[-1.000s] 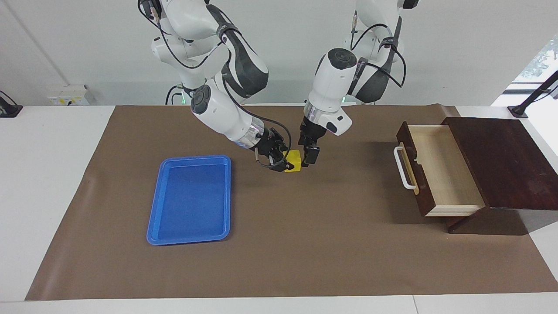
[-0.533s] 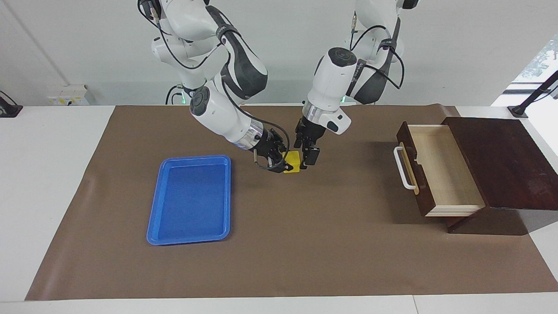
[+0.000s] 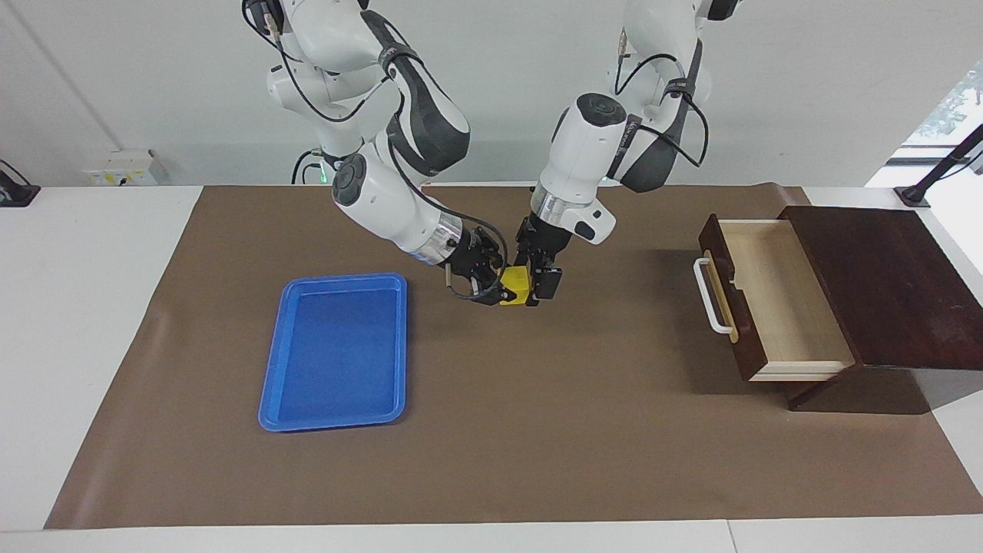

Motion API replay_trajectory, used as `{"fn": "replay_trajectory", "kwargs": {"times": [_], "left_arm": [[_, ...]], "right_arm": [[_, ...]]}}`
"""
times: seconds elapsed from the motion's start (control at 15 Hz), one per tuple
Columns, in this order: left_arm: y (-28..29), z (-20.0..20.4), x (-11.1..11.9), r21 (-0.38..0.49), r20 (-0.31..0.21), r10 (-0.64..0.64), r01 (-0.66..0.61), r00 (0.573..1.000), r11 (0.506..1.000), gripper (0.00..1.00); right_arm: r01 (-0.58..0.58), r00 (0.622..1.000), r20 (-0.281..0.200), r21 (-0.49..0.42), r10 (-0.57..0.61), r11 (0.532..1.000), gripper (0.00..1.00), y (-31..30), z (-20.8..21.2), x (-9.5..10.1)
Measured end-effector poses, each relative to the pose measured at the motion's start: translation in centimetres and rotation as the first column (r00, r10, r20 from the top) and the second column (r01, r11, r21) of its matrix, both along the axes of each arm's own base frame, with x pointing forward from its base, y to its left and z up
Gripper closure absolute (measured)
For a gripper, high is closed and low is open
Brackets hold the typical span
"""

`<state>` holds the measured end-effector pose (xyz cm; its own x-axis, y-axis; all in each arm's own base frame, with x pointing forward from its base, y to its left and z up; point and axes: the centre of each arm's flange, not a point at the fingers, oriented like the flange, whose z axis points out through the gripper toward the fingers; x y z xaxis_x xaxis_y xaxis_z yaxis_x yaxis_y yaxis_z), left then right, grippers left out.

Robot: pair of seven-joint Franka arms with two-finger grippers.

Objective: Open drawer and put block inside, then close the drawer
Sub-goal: 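Open the right gripper to release the cube to the left gripper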

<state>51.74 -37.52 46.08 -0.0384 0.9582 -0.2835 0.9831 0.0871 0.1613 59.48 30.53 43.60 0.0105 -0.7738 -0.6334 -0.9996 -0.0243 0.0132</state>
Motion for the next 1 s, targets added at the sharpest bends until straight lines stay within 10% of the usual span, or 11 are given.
{"fn": "replay_trajectory", "kwargs": {"times": [0.27,1.0], "left_arm": [[-0.13,0.04,-0.07,-0.001,0.001,-0.001,0.001,1.0,1.0,0.34],[-0.07,0.05,-0.04,-0.001,-0.003,0.0,0.0,1.0,1.0,0.4]], "right_arm": [[-0.003,1.0,-0.004,-0.001,0.003,1.0,0.45,0.0,-0.08,-0.05],[-0.02,1.0,0.007,0.001,0.02,1.0,0.45,0.03,-0.15,-0.08]]}}
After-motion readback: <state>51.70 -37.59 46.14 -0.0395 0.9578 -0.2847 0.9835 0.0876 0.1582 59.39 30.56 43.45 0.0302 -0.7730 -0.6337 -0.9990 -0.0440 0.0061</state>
